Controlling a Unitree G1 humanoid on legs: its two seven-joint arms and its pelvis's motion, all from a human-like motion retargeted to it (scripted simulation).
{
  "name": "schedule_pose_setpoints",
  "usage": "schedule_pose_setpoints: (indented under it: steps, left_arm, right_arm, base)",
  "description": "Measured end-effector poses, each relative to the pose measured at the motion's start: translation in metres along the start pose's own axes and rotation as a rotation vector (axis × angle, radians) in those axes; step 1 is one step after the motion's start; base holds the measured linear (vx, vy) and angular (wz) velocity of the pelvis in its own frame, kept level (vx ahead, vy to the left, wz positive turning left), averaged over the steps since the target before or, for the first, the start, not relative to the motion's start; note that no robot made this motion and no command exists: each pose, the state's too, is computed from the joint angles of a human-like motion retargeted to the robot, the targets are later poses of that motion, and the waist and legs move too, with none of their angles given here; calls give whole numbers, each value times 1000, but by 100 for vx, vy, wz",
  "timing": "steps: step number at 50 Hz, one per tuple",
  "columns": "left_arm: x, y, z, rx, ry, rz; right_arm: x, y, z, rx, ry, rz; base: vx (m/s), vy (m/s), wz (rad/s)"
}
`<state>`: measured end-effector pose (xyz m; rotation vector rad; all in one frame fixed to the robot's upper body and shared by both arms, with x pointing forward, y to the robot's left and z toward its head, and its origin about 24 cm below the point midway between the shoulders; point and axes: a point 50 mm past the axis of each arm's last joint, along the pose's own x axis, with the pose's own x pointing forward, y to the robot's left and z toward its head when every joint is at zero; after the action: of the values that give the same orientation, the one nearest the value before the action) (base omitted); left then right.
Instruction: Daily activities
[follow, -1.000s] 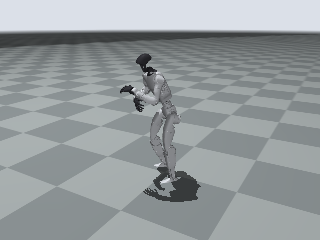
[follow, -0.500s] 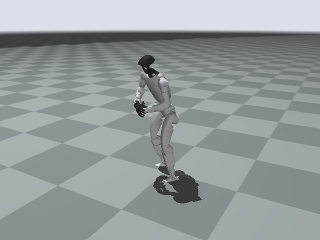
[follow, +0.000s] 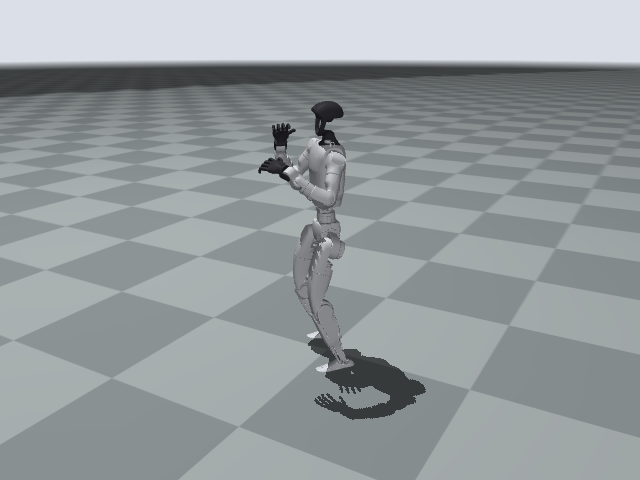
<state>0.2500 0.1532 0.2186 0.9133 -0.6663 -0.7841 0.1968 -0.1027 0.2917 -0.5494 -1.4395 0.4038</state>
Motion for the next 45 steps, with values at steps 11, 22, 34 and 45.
schedule_pose_setpoints:
  steps: [11,22,34,45]
  left_arm:
    - [8,33,26,175,-89,93]
    - [-1,-21,-34,33,232,-34]
    - [-30,-47,-42,-71,341,-14]
    - [-3,-19,-17,41,174,14]
  right_arm:
    - [-2,-8,-6,-38,52,76]
    - [-27,25,-17,-44,222,382]
    - [-32,16,-14,-263,272,283]
    - [-9,30,-30,-70,236,188]
  base:
    - [0,0,0]
    - [0,0,0]
    - [0,-1,6]
    - [-1,-3,47]
